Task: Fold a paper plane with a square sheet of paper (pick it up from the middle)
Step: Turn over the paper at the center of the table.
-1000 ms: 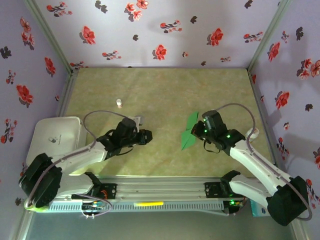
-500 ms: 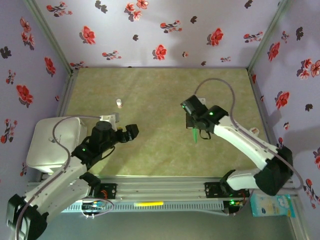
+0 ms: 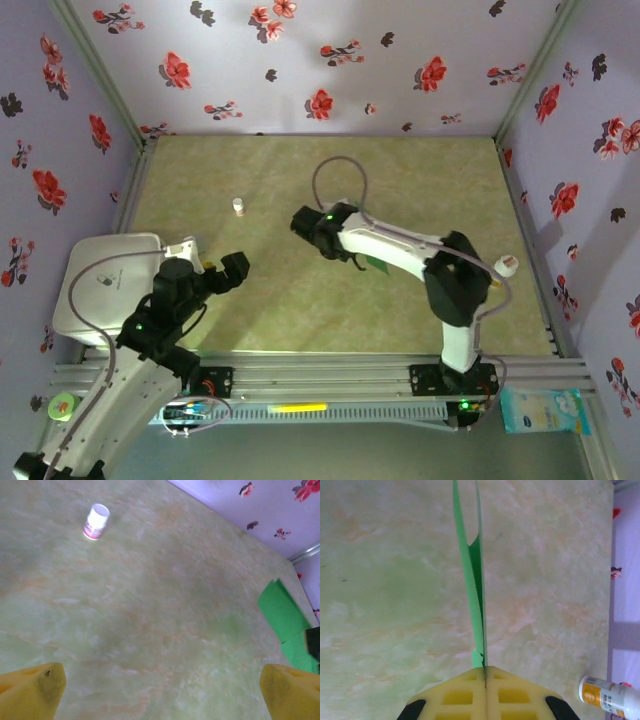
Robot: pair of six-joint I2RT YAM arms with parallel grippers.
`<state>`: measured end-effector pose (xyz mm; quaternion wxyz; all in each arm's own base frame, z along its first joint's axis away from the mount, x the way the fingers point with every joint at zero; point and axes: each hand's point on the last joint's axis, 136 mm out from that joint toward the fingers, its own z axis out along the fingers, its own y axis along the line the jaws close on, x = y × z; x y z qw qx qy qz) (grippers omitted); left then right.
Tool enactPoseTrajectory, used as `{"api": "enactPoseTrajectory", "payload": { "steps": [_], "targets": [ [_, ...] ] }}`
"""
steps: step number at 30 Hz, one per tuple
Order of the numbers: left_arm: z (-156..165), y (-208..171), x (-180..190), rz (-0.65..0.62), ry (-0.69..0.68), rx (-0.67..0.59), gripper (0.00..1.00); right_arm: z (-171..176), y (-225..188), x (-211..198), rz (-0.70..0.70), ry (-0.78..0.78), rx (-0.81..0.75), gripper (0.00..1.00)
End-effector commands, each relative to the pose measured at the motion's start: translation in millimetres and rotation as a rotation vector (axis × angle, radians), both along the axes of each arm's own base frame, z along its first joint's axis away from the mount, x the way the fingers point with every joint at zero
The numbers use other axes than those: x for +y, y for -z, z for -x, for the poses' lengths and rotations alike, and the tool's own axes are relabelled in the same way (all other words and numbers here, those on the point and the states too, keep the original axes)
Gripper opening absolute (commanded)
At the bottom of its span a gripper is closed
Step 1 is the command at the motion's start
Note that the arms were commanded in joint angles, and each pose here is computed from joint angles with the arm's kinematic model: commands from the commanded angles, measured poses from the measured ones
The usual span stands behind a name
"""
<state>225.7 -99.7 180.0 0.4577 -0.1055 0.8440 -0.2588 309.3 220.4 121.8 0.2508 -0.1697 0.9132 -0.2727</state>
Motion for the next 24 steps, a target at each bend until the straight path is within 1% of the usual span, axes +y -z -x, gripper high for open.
{"api": "enactPoseTrajectory", "payload": {
  "steps": [1, 4, 6, 7, 8, 11, 13, 15, 16, 17, 19, 20, 22, 23, 24],
  "targets": [
    [5.3, 1.4, 14.0, -0.045, -0.048, 0.038, 1.00, 7.2, 12.5, 27.0, 0.016, -0.050, 0.023, 0.04],
    [6.3, -0.2, 13.9, -0.041, -0.050, 0.051, 0.98, 14.0, 42.7, 51.1, -0.064, -0.073, 0.093, 0.05],
    [6.5, -1.1, 13.8, -0.027, -0.058, 0.062, 0.92, 18.2, 57.6, 62.7, -0.119, -0.069, 0.139, 0.06],
    [7.3, -2.8, 13.0, -0.022, -0.053, 0.065, 0.87, 20.6, 62.7, 71.4, -0.161, -0.077, 0.160, 0.07],
    [8.0, -4.7, 11.2, -0.015, -0.044, 0.066, 0.85, 24.0, 67.6, 80.8, -0.211, -0.089, 0.189, 0.09],
    [6.9, -8.1, 8.0, 0.004, -0.036, 0.061, 0.83, 34.5, 69.7, 111.1, -0.378, -0.131, 0.264, 0.15],
    [6.4, -9.8, 5.1, 0.015, -0.026, 0.064, 0.83, 41.1, 62.9, 129.1, -0.493, -0.161, 0.299, 0.24],
    [6.2, -9.7, -1.5, 0.025, 0.007, 0.069, 0.84, 45.3, 53.2, 138.4, -0.594, -0.184, 0.315, 0.41],
    [5.6, -8.4, -5.1, 0.030, 0.022, 0.077, 0.83, 48.3, 46.6, 141.2, -0.653, -0.193, 0.325, 0.48],
    [5.4, -6.0, -10.5, 0.037, 0.047, 0.090, 0.81, 48.5, 40.1, 140.1, -0.703, -0.185, 0.322, 0.49],
    [4.3, -1.5, -21.6, 0.061, 0.089, 0.128, 0.67, 47.2, 26.9, 129.8, -0.822, -0.150, 0.303, 0.51],
    [2.9, 1.7, -27.3, 0.075, 0.106, 0.156, 0.64, 44.6, 21.5, 120.0, -0.893, -0.119, 0.286, 0.51],
    [0.2, 9.7, -41.3, 0.099, 0.153, 0.214, 0.60, 39.5, 10.5, 99.7, -1.036, -0.055, 0.252, 0.50],
    [-1.6, 14.8, -47.7, 0.110, 0.170, 0.245, 0.57, 38.9, 12.5, 84.8, -1.107, -0.013, 0.243, 0.49],
    [-4.5, 20.0, -53.9, 0.115, 0.183, 0.271, 0.55, 38.7, 11.4, 74.3, -1.184, 0.016, 0.229, 0.45]
  ]
}}
